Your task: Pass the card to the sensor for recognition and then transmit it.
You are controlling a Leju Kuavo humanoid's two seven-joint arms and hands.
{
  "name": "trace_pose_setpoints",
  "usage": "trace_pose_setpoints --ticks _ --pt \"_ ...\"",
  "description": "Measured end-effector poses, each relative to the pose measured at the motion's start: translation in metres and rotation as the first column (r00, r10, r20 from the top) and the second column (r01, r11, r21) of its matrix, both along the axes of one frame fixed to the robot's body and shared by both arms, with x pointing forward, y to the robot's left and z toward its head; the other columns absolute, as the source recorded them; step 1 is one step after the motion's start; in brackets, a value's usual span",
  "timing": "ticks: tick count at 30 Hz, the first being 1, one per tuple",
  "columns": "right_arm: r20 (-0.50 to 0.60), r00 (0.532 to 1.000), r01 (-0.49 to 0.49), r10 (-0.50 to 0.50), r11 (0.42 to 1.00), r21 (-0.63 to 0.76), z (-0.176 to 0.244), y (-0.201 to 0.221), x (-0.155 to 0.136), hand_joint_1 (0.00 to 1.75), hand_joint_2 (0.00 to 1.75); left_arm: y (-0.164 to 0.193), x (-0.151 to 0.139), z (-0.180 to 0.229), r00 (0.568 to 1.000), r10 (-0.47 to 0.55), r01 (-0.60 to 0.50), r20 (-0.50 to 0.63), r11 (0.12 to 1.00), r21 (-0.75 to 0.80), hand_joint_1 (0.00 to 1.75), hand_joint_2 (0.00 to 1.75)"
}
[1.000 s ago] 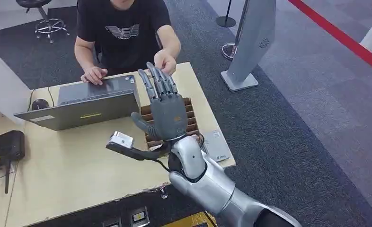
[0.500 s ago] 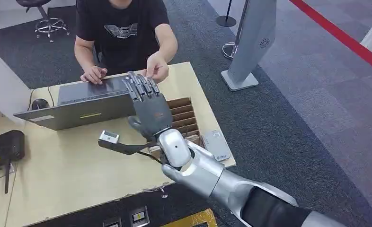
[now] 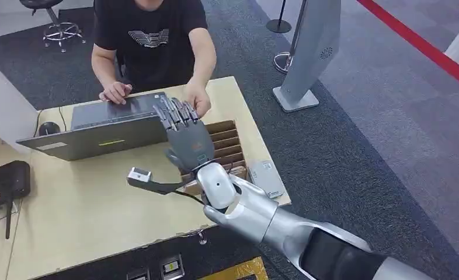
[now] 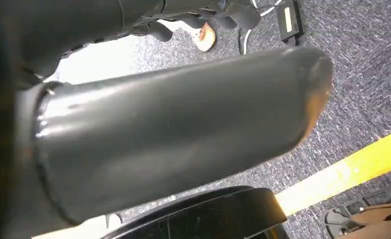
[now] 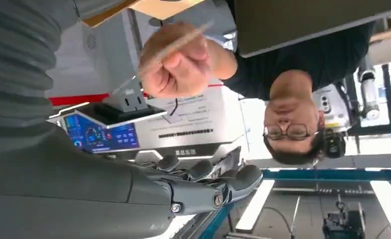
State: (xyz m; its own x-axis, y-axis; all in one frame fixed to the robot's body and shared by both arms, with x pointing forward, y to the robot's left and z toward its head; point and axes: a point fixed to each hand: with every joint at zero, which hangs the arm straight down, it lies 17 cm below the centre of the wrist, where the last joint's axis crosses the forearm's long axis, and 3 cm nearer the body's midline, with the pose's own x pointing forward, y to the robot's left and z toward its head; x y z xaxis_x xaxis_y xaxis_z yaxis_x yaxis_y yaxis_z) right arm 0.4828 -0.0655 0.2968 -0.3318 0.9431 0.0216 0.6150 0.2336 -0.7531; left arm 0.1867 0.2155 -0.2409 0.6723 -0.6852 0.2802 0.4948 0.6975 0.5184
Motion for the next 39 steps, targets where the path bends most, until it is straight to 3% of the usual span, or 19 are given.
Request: trace_pose_setpoints --ticks 19,20,21,22,23,39 --pt "-0.013 0.994 0.11 -0.11 0.993 -0.031 -0.017 -0.04 0.007 0.03 1.75 0.001 -0.009 -0.003 1.0 0.006 -0.006 -0.01 1.0 0.004 0.0 0.0" --pt "-0.014 0.993 0.113 -0.113 0.993 -0.033 -0.018 -0.042 0.007 0.14 1.75 0.001 -0.01 -0.003 1.0 0.005 -0.005 -0.01 1.0 0.004 0.0 0.0" --pt "-0.016 0.993 0.115 -0.116 0.993 -0.036 -0.02 -0.043 0.006 0.14 1.75 0.001 -0.01 -0.003 1.0 0.004 -0.004 -0.01 1.0 0.004 0.0 0.0" --pt "-0.016 0.993 0.118 -0.119 0.992 -0.037 -0.021 -0.046 0.006 1.62 1.75 0.001 -0.009 -0.003 1.0 0.002 -0.002 -0.01 1.0 0.004 0.0 0.0" --pt "-0.017 0.992 0.121 -0.122 0.992 -0.039 -0.021 -0.048 0.006 1.75 1.75 0.001 -0.009 -0.003 1.0 0.001 -0.001 -0.01 1.0 0.004 0.0 0.0" --pt "-0.016 0.991 0.133 -0.134 0.99 -0.046 -0.022 -0.06 0.003 1.75 1.75 0.001 -0.009 -0.002 1.0 -0.005 0.005 -0.007 1.0 0.007 0.0 0.0"
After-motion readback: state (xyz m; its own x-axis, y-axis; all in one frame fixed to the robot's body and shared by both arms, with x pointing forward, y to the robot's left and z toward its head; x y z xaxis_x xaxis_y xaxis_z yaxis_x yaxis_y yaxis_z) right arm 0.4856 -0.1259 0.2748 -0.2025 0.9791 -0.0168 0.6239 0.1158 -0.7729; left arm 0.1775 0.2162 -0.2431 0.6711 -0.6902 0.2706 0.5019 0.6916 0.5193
